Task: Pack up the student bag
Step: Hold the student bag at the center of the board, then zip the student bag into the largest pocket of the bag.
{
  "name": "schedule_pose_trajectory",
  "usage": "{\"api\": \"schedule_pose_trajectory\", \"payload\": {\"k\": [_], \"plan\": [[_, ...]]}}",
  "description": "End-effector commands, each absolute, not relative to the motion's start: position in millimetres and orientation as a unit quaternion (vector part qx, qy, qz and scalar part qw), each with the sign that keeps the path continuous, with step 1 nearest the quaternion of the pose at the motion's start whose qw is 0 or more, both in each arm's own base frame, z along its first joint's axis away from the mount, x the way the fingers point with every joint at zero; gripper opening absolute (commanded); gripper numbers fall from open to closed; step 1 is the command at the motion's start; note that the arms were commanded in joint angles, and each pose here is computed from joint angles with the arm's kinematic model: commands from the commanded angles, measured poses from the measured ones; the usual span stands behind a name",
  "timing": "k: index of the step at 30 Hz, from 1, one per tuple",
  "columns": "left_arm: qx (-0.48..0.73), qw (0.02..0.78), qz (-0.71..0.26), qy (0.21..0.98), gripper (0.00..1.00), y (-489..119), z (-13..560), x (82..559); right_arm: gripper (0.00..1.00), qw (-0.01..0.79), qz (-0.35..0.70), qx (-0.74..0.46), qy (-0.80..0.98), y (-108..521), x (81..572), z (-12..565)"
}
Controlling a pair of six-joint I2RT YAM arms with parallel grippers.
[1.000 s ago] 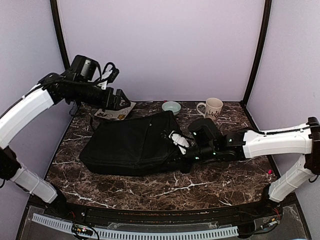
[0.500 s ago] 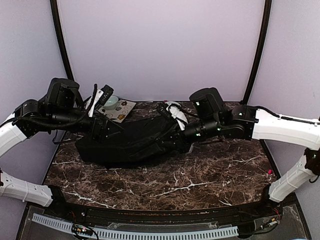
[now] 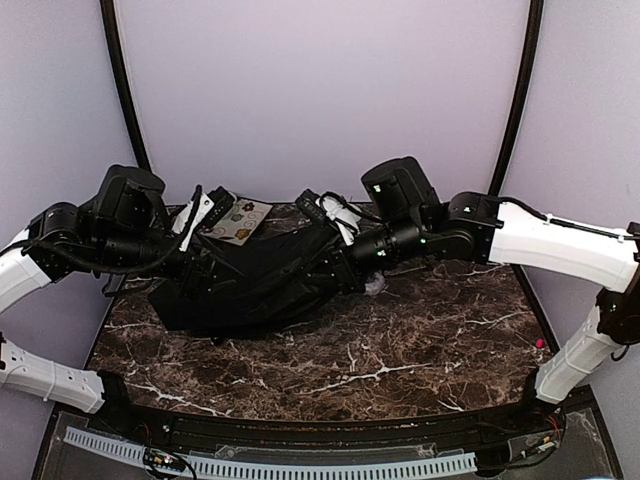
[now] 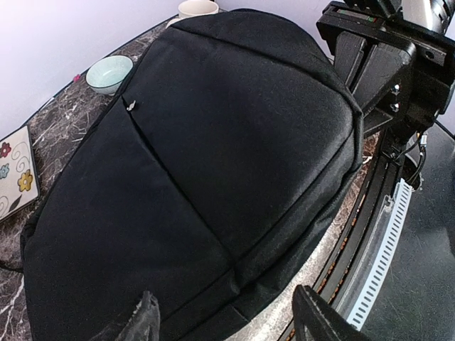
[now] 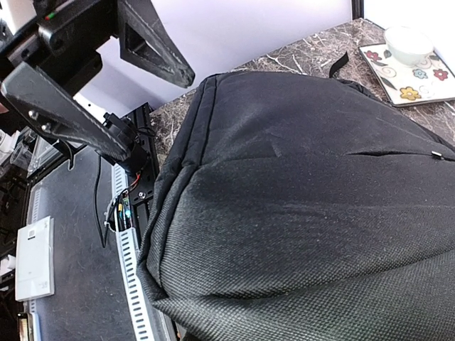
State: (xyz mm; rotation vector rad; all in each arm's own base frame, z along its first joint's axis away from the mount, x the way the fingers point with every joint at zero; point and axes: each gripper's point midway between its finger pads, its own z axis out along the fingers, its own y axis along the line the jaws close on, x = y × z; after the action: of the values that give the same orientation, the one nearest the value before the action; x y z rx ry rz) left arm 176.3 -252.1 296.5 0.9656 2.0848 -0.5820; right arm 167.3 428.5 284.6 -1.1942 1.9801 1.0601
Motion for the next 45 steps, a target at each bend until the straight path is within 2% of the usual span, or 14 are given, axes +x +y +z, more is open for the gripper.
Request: {"api": "schedule_pose_trajectory", "payload": {"k": [1, 9, 12, 16, 20, 23, 24, 27, 28, 31, 36, 45], "plan": [[0.402, 0.368, -0.237, 0.804, 0.67, -259.4, 292.7, 170.1, 0.0, 0.37, 0.461, -0.436, 0.678, 440.8, 167.0, 363.5], [0.432, 0.38, -0.235, 0.784, 0.81, -267.3, 307.7, 150.3, 0.0, 0.379, 0.471, -0.433, 0.669, 443.7, 164.3, 392.3], [0.437, 0.389, -0.2, 0.786, 0.8, -265.7, 301.5, 157.3, 0.0, 0.388, 0.483, -0.435, 0.654, 445.3, 158.1, 415.6], [0.421, 0.428, -0.164, 0.783, 0.69, -266.7, 312.0, 176.7, 0.0, 0.389, 0.489, -0.449, 0.639, 449.6, 147.7, 435.1], [0.405, 0.467, -0.154, 0.771, 0.63, -264.2, 332.8, 186.1, 0.0, 0.391, 0.499, -0.458, 0.623, 451.4, 136.0, 455.2], [0.406, 0.475, -0.149, 0.766, 0.55, -263.1, 337.1, 187.9, 0.0, 0.402, 0.517, -0.456, 0.603, 451.8, 129.1, 478.3], [0.407, 0.476, -0.149, 0.765, 0.5, -263.1, 337.8, 188.0, 0.0, 0.407, 0.524, -0.455, 0.594, 451.1, 126.2, 487.5], [0.41, 0.476, -0.146, 0.765, 0.17, -263.4, 338.3, 188.4, 0.0, 0.419, 0.536, -0.455, 0.574, 447.3, 119.9, 507.8], [0.41, 0.476, -0.145, 0.764, 0.1, -262.7, 339.4, 188.2, 0.0, 0.422, 0.535, -0.454, 0.574, 445.9, 120.1, 510.7], [0.42, 0.466, -0.149, 0.764, 0.0, -262.3, 336.0, 183.6, 0.0, 0.43, 0.518, -0.451, 0.586, 444.7, 126.0, 505.2], [0.436, 0.442, -0.137, 0.772, 0.0, -251.0, 319.2, 175.7, 0.0, 0.46, 0.49, -0.432, 0.601, 420.7, 136.7, 507.7], [0.436, 0.445, -0.096, 0.776, 0.0, -220.2, 303.3, 172.3, 0.0, 0.491, 0.451, -0.391, 0.635, 358.7, 155.9, 499.6]]}}
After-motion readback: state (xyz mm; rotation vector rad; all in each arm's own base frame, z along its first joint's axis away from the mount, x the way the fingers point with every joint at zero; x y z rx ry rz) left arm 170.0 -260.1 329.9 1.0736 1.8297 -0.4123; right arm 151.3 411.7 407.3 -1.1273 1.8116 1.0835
